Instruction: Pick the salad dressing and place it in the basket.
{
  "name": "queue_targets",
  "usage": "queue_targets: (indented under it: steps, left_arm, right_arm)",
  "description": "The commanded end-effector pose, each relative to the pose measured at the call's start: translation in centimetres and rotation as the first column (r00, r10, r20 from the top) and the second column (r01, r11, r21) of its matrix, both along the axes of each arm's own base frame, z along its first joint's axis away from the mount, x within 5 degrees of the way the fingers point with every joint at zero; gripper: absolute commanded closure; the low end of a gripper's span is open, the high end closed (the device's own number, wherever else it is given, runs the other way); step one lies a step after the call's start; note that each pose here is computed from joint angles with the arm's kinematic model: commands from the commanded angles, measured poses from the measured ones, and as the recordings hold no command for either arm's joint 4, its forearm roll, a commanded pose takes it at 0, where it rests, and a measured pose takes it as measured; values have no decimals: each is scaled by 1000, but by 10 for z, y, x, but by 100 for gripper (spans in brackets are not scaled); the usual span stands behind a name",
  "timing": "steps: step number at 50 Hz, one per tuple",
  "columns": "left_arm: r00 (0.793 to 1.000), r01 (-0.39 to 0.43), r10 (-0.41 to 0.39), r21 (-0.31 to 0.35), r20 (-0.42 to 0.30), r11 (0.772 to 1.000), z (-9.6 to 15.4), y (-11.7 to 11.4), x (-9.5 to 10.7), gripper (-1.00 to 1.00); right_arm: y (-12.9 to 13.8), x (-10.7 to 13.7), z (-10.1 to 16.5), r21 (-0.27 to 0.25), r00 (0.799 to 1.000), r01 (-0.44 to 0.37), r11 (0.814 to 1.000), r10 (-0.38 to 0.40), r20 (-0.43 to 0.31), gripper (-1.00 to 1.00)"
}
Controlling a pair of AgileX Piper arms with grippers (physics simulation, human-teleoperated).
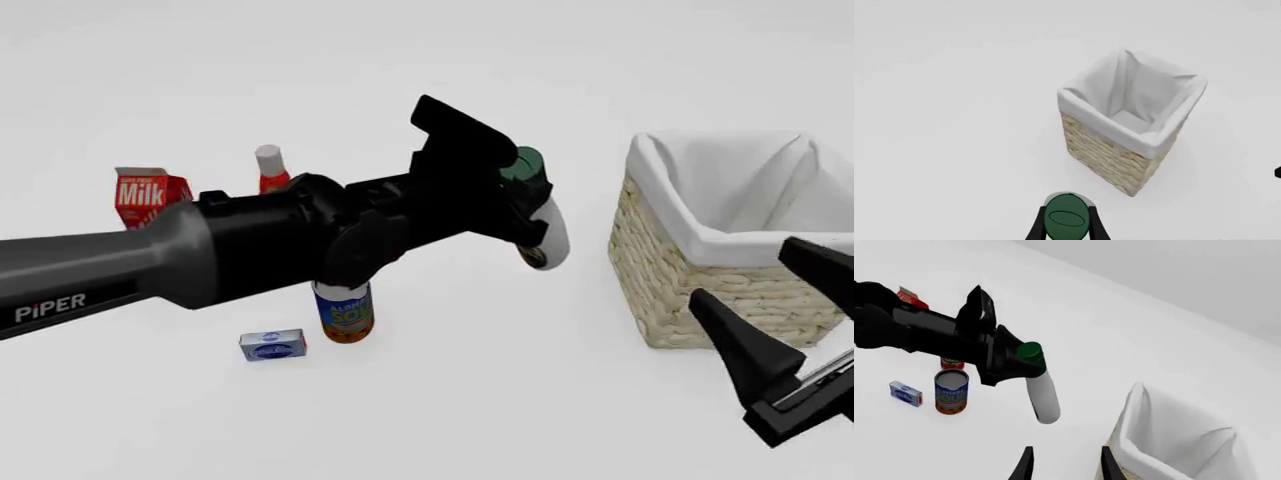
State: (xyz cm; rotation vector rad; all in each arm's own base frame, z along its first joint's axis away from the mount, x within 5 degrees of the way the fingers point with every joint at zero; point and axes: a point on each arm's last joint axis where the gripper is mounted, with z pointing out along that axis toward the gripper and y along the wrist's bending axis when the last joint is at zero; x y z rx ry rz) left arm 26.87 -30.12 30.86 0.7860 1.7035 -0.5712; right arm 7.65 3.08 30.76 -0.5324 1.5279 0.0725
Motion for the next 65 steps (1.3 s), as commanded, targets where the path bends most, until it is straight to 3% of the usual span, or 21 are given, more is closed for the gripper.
queue_targets:
  steps: [1, 11, 25, 65]
  left_arm:
    - [1000, 11, -11, -5, 24, 1000, 7, 1, -5, 100]
    - [1000, 15, -15, -5, 25, 1000, 6, 0, -6, 100]
    - [999, 17, -17, -5, 27, 1000, 7, 0, -7, 100]
    - [999, 31, -31, -7, 32, 1000, 12, 1, -15, 100]
  right_arm:
    - [13, 19, 40, -7, 999, -44, 999, 44, -21, -100]
    - [24, 32, 41, -3, 994, -82, 997, 81, -67, -100]
    - [37, 48, 38, -37, 989, -117, 992, 112, -101, -100]
    - [60, 92, 20, -123, 983, -129, 984, 111, -144, -100]
